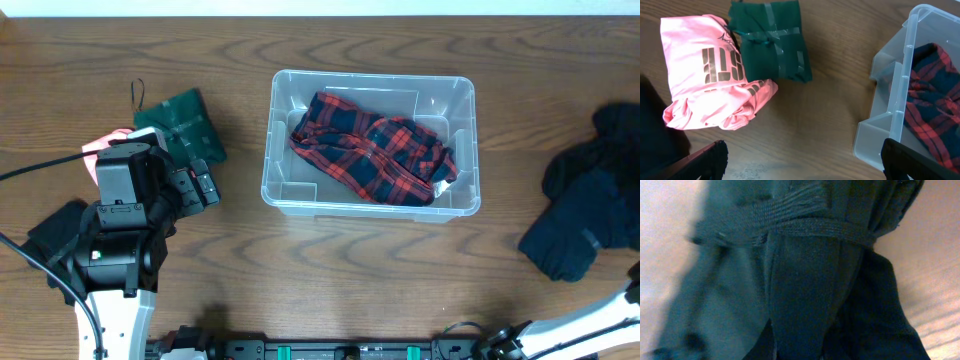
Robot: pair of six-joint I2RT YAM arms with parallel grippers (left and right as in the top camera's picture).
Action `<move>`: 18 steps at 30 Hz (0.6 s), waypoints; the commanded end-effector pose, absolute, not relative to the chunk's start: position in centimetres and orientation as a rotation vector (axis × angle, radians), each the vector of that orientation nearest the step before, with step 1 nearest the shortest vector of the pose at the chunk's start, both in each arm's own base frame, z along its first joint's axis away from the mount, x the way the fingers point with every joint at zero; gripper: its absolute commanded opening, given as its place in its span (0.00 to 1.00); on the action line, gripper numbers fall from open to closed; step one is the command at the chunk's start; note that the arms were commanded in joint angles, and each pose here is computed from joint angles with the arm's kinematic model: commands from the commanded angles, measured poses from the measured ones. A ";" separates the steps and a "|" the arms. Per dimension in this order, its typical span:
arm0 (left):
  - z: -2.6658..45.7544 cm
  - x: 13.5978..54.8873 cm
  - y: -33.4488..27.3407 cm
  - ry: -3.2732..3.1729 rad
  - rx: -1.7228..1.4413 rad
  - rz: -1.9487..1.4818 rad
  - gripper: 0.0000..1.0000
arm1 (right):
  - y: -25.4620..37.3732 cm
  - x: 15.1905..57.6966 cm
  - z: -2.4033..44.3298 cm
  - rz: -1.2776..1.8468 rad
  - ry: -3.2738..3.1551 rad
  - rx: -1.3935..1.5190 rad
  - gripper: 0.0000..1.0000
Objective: Pack container
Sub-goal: 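Grasp the black garment with the right gripper and drop it into container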
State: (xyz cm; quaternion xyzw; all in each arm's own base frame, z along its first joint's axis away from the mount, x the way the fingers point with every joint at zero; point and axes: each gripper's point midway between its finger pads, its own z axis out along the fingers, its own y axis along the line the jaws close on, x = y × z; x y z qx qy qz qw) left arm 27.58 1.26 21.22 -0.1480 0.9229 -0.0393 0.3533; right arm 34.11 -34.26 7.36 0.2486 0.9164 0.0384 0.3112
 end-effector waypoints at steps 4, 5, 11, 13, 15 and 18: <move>22.1 27.9 1.3 2.367 -0.382 -0.097 0.98 | -28.4 39.1 24.3 -0.057 2.150 0.320 0.01; 22.1 27.9 1.3 2.367 -0.382 -0.097 0.98 | -27.3 39.5 25.9 -0.078 2.126 0.281 0.01; 22.1 27.9 1.3 2.367 -0.382 -0.097 0.98 | -18.5 41.2 34.1 -0.152 1.977 -0.025 0.01; 22.1 27.9 1.3 2.367 -0.382 -0.097 0.98 | -14.0 41.5 35.7 -0.129 1.936 -0.199 0.01; 22.1 27.9 1.3 2.368 -0.382 -0.097 0.98 | -8.0 41.4 36.7 -0.058 1.872 -0.452 0.01; 22.1 27.9 1.3 2.367 -0.382 -0.097 0.98 | -1.1 40.7 37.1 0.026 1.775 -0.731 0.01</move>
